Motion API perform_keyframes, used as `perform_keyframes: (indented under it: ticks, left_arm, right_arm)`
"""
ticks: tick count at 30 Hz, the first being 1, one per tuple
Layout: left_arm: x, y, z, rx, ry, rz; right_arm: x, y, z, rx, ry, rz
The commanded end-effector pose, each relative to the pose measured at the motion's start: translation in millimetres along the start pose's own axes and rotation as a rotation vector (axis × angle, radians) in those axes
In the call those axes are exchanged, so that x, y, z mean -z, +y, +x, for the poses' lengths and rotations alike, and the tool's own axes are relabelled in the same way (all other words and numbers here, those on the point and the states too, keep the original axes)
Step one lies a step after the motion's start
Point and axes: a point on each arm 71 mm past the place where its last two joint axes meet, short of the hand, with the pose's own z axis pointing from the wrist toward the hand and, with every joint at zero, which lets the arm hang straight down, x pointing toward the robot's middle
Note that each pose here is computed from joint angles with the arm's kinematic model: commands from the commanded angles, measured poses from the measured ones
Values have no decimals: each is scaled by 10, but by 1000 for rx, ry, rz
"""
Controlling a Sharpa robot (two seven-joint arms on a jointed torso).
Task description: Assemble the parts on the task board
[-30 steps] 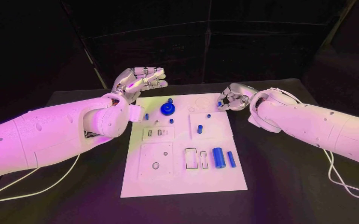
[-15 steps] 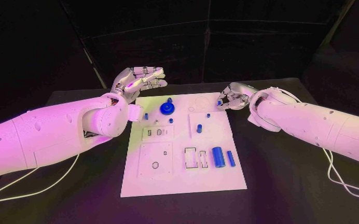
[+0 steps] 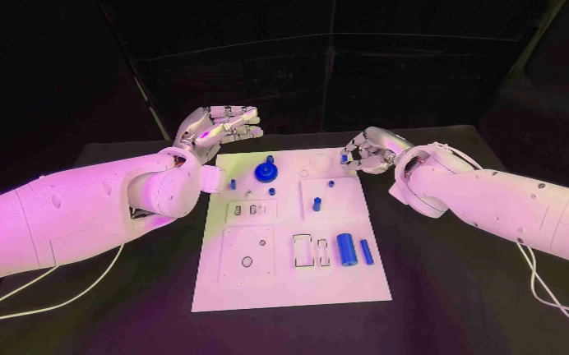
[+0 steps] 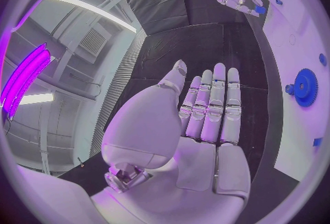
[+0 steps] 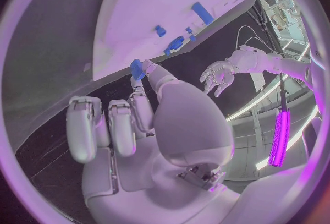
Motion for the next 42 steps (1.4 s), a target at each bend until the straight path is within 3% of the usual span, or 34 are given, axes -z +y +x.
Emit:
perform_keyframes:
  ticks: [1, 13, 21, 33, 42]
  left_arm:
    - [0, -29, -6, -1, 1, 15]
    - [-13, -44, -3, -3, 0, 20]
    - [-34, -64, -40, -10, -10, 26]
    - [-55, -72, -55, -14, -15, 30]
    - [-70, -78, -88, -19, -23, 33]
  right_arm:
    - [19, 178, -3, 9, -48, 18]
    - [-107, 972, 380, 25, 54, -83]
    - [-162, 1346, 700, 71, 196, -134]
    - [-142, 1521, 1045, 155, 269, -181]
    - [-113, 1549, 1239, 189, 287, -194]
